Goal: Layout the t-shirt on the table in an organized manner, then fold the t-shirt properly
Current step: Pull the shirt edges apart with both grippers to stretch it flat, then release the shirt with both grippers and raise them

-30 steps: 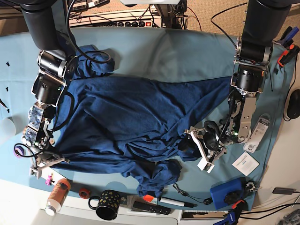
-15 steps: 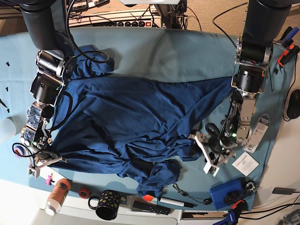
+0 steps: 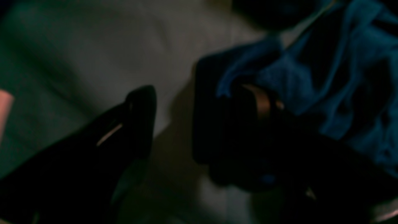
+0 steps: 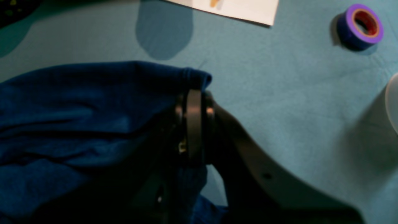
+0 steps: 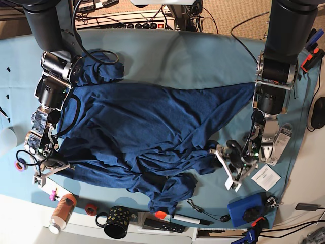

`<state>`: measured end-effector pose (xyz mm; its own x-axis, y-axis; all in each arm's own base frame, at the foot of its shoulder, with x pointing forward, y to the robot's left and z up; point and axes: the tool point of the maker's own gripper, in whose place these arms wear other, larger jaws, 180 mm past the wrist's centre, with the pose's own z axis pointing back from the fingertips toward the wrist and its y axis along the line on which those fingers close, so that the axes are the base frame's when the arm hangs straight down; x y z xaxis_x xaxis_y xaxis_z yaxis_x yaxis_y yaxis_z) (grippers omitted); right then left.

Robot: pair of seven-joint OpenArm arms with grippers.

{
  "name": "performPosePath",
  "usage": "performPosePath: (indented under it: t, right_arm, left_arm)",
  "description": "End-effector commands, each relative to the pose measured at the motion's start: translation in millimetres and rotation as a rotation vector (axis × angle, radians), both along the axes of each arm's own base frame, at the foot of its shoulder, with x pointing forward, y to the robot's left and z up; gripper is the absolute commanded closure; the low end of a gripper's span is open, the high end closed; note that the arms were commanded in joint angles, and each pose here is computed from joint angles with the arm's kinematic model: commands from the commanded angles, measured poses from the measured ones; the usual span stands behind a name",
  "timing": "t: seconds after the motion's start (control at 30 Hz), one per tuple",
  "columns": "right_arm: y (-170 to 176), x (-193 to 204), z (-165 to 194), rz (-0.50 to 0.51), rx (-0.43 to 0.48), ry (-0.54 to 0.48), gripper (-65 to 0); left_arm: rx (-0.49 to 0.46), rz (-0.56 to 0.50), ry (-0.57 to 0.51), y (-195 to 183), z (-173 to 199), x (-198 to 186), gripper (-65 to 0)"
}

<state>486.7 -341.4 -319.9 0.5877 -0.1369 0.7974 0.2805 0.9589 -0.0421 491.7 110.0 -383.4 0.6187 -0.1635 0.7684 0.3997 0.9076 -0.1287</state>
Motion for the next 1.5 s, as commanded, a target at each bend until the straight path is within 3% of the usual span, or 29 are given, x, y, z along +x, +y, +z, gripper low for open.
performPosePath:
  t: [0.0, 0.13, 0.23, 0.3, 0.4, 0.43, 0.53, 0.87, 1.17, 1.47]
  right_arm:
    - [-9, 14, 31, -0.008, -0.020, -0.078, 0.0]
    - [-9, 14, 31, -0.008, -0.020, -0.078, 0.0]
    - [-9, 14, 31, -0.009, -0.020, -0.078, 0.0]
    - [-9, 14, 31, -0.009, -0.020, -0.078, 0.0]
    - [-8, 14, 31, -0.008, -0.020, -0.078, 0.0]
    - [-9, 14, 31, -0.008, -0.020, -0.077, 0.0]
    - [-9, 13, 31, -0.009, -0.020, -0.077, 0.0]
    - [-9, 13, 31, -0.010, -0.022, -0.076, 0.0]
    - [-12, 12, 31, -0.028, -0.024, -0.075, 0.0]
    - [-16, 10, 30, -0.056, -0.031, -0.071, 0.0]
  left_arm:
    - [-0.034, 0.012, -0.076, 0, 29, 20, -39.9]
    - [-0.088, -0.006, -0.074, -9, 33, 19, -39.5]
    - [-0.107, -0.030, -0.077, -20, 35, 18, -34.6]
    - [-0.116, -0.043, -0.077, -29, 35, 17, -26.0]
    - [-0.128, -0.049, -0.096, -39, 38, 19, -2.1]
    - [-0.124, -0.050, -0.115, -40, 40, 21, 0.0]
    - [-0.101, -0.045, -0.171, -36, 49, 29, 0.0]
    - [0.044, 0.205, -0.252, 25, 82, 67, 0.0]
    - [0.142, 0.333, -0.275, 58, 85, 72, 0.0]
    - [0.197, 0.363, -0.285, 70, 85, 72, 0.0]
